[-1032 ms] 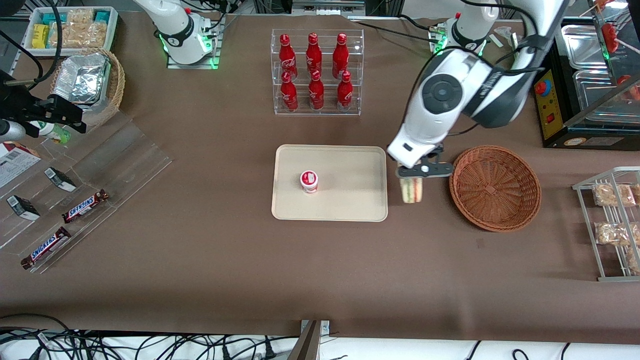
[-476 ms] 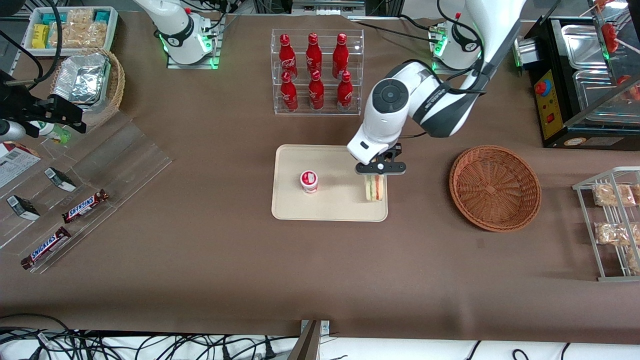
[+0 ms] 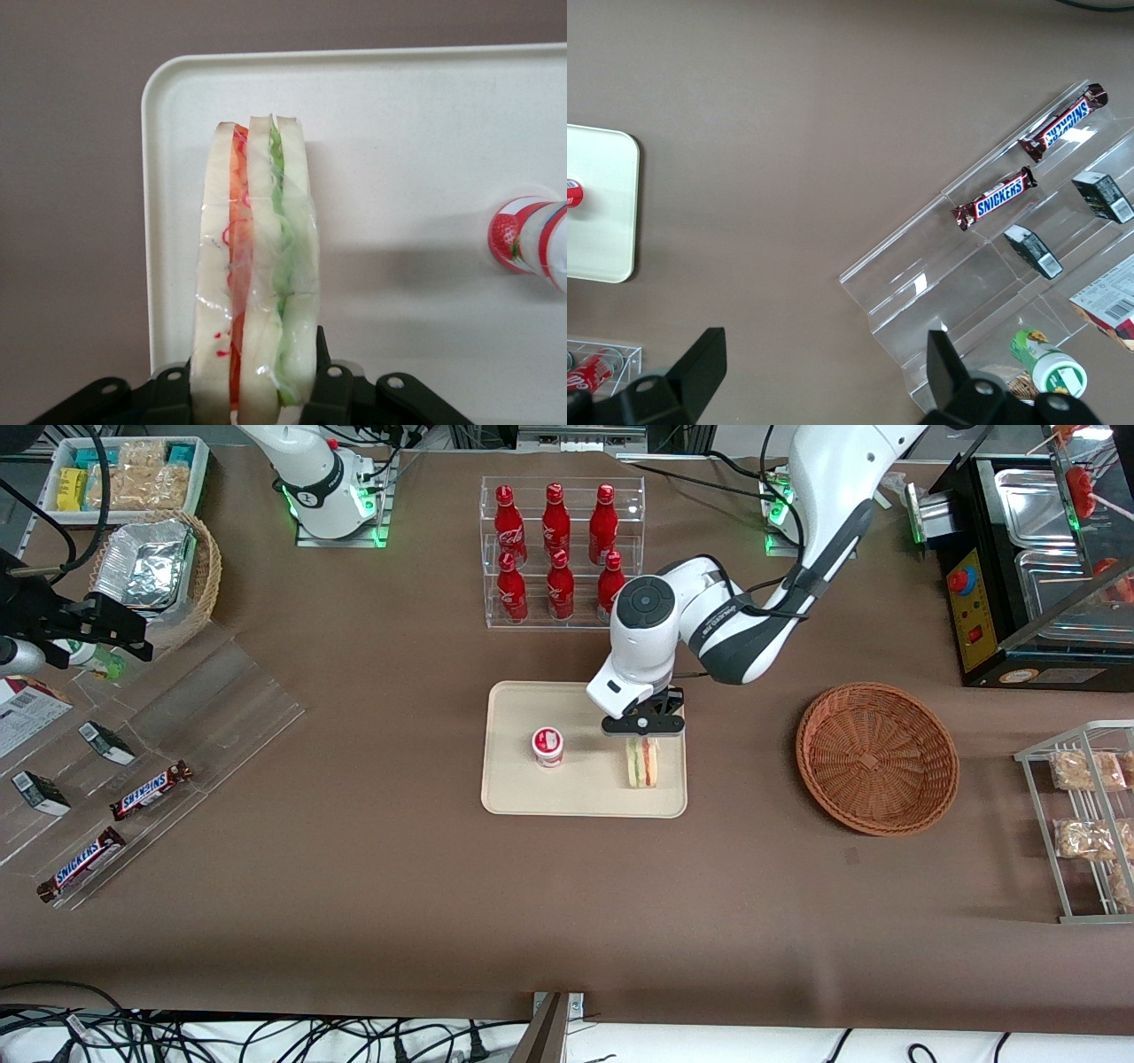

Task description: Place sandwich from basket to tray

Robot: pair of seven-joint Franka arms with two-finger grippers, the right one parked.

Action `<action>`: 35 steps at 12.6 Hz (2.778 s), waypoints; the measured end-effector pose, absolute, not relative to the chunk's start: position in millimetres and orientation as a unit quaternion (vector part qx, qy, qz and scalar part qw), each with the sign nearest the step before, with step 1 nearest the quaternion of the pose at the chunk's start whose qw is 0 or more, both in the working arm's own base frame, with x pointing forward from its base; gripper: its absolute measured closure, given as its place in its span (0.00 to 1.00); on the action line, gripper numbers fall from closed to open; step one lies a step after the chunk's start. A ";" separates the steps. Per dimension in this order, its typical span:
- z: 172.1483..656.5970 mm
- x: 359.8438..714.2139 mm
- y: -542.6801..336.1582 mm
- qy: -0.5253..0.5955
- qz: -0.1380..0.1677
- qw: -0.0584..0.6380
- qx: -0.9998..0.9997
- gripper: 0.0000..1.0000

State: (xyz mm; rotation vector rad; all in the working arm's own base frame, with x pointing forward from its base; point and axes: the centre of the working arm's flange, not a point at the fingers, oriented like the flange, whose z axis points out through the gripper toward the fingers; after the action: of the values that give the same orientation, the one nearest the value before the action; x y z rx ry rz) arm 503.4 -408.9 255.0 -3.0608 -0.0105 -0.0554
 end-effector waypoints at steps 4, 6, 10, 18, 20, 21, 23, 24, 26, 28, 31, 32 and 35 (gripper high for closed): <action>240.0 499.9 -415.5 -0.012 -0.031 0.042 -0.999 0.56; 236.8 497.5 -419.0 -0.011 -0.030 0.041 -0.999 0.56; 229.3 495.8 -420.2 -0.012 -0.039 0.050 -0.998 0.56; 229.7 500.3 -420.6 -0.021 -0.045 0.048 -0.998 0.04; 240.4 510.6 -418.2 -0.030 -0.055 0.042 -0.997 0.00; 247.8 516.4 -415.4 -0.036 -0.060 0.039 -0.997 0.00; 264.8 524.3 -410.9 -0.046 -0.070 0.035 -0.996 0.00; 273.8 526.2 -408.9 -0.053 -0.070 0.038 -0.995 0.00; 297.8 535.3 -403.9 -0.076 -0.065 0.047 -0.994 0.00; 325.6 552.8 -394.7 -0.097 -0.058 0.046 -0.993 0.00; 364.0 583.6 -365.7 -0.107 -0.034 0.047 -0.993 0.00; 378.1 594.4 -353.0 -0.109 -0.028 0.048 -0.993 0.00; 417.0 624.8 -310.6 -0.112 -0.019 0.043 -0.993 0.00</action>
State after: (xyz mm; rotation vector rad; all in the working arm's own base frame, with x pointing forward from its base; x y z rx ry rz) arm 624.8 -310.6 417.0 -3.0358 -0.3437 -0.0596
